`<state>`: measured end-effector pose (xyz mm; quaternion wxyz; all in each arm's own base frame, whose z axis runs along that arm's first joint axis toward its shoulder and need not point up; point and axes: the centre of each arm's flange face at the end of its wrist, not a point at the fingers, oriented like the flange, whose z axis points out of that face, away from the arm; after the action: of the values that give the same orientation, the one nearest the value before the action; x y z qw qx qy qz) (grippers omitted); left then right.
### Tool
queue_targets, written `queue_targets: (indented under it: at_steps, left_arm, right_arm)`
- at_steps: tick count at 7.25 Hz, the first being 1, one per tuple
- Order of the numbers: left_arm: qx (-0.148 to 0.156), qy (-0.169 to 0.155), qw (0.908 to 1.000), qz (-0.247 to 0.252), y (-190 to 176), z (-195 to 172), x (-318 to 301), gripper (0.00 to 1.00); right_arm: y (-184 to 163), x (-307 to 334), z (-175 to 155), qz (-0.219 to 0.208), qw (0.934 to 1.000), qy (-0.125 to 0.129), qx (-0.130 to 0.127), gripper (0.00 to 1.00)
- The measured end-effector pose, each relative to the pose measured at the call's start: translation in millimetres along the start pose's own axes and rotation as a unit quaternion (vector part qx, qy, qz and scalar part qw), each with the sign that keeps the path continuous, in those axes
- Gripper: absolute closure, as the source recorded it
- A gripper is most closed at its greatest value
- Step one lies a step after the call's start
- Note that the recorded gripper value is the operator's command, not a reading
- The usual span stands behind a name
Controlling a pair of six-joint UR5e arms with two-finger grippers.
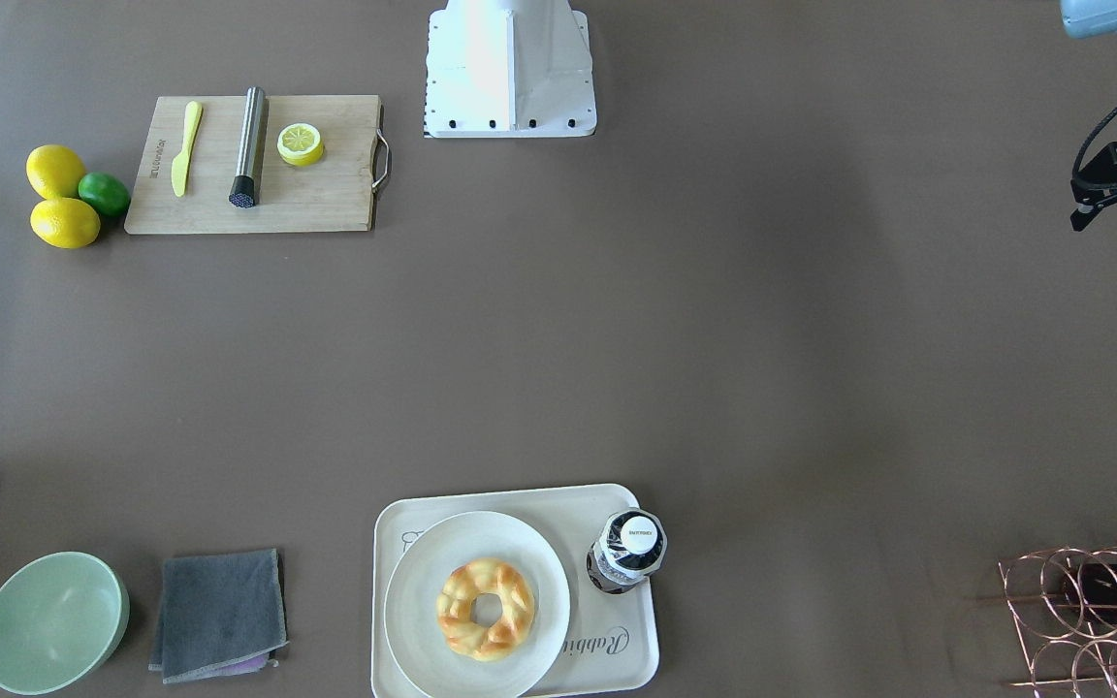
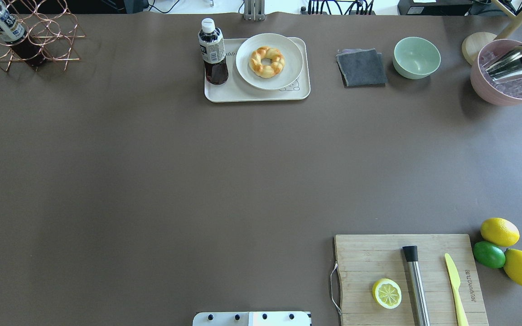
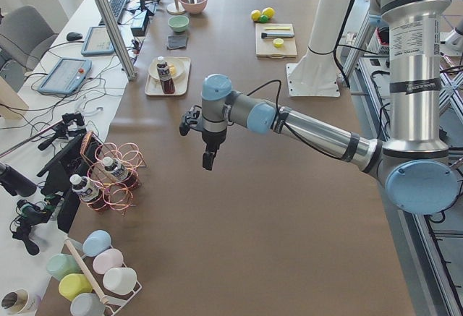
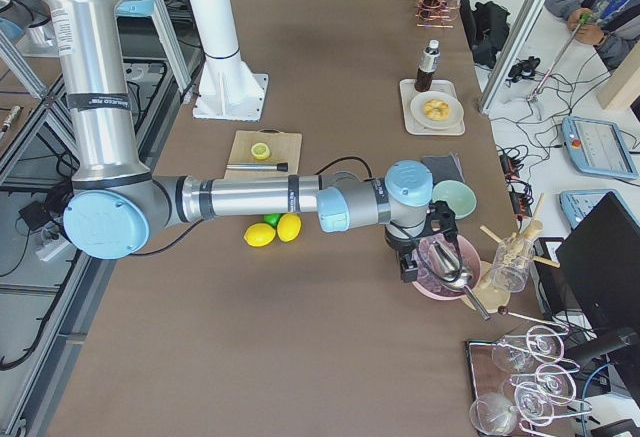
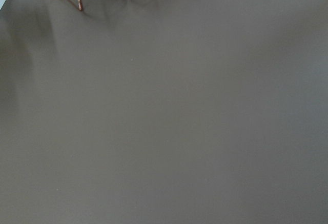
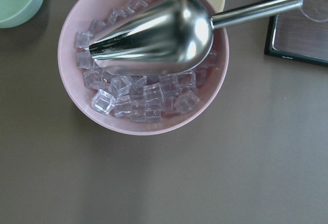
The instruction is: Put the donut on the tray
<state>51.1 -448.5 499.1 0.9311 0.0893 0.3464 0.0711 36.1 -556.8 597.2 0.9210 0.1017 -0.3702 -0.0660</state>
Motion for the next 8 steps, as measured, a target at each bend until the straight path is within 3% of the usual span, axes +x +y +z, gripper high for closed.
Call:
queue_targets:
  at_steps: [1, 3, 8]
  left_arm:
    - [0.006, 0.022, 0.9997, -0.002, 19.8, 6.1, -16.0, 0.02]
    - [0.005, 0.051, 0.9987, -0.006, 26.3, 10.6, -26.5, 0.02]
    - [0.012, 0.053, 0.9985, -0.003, 25.1, 5.2, -26.1, 0.02]
  right_arm:
    - [23.7, 16.8, -8.6, 0.013, 0.9999, 0.004, 0.005, 0.00]
    - [47.4, 35.4, -14.5, 0.032, 0.9994, 0.008, 0.007, 0.00]
    - [50.8, 37.9, -24.2, 0.035, 0.9991, 0.021, 0.015, 0.00]
